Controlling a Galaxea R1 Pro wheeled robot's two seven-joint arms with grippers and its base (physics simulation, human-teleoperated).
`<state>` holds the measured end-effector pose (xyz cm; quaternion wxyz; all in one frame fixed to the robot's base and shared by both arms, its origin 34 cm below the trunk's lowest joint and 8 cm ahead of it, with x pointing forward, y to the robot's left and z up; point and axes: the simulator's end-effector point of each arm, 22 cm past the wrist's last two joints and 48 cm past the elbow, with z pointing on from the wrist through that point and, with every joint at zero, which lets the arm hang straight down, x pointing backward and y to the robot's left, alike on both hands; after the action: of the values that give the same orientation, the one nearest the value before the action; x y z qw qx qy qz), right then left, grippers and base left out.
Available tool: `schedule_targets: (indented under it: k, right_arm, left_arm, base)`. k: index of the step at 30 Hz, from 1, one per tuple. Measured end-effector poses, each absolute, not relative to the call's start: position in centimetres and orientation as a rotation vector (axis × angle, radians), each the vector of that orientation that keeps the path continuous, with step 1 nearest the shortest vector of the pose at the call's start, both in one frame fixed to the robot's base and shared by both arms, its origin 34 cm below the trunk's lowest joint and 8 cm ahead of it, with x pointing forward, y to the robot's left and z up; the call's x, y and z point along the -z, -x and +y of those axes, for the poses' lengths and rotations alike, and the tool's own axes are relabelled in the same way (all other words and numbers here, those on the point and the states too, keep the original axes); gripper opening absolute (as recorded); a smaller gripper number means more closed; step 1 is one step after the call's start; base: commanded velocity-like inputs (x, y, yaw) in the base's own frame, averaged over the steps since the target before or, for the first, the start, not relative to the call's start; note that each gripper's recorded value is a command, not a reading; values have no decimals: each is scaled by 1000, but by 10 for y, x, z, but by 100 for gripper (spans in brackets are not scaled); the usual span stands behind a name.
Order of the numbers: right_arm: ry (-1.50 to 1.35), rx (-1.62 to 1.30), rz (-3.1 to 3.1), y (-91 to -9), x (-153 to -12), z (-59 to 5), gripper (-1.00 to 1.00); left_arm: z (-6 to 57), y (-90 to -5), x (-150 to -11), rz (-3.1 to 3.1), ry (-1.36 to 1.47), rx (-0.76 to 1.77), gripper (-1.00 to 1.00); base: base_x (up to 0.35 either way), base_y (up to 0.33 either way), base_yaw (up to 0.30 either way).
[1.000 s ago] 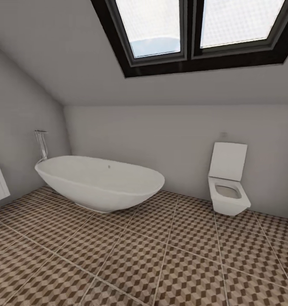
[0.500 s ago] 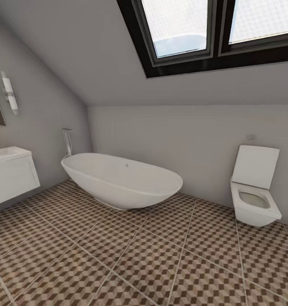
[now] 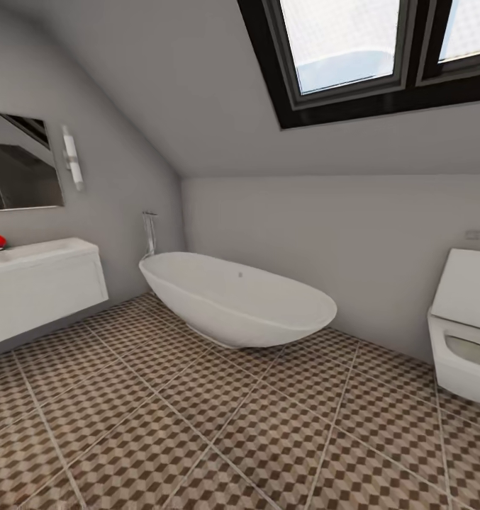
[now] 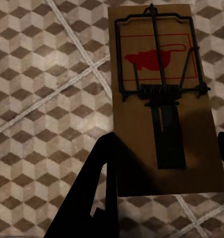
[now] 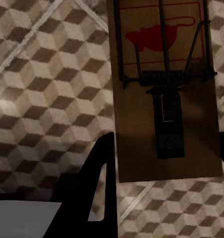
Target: Take the four mousetraps from the cabinet in the bathroom and place them on the bathroom floor. Make sure all four end up on the same floor surface, and ensure that at least two of them are either under or directly next to the same bathroom sink.
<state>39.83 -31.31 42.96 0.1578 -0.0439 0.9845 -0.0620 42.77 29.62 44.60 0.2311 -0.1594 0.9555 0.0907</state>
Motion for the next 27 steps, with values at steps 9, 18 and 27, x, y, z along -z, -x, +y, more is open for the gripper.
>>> schedule_targets:
  k: [9,18,27]
  right_arm:
    - [157,174,2829,-385,-424,-305,-100]
    - [254,159,2838,-372,-419,-286,-100]
    - [260,158,2841,-371,-418,-284,-100]
  left_arm:
    - [296,-428,-446,2627,439,-250,-100]
    - [296,-428,-446,2627,438,-249,-100]
    - [296,-428,-446,2627,438,-249,-100]
  base:
    - [0,0,290]
    - [0,0,290]
    - [0,0,290]
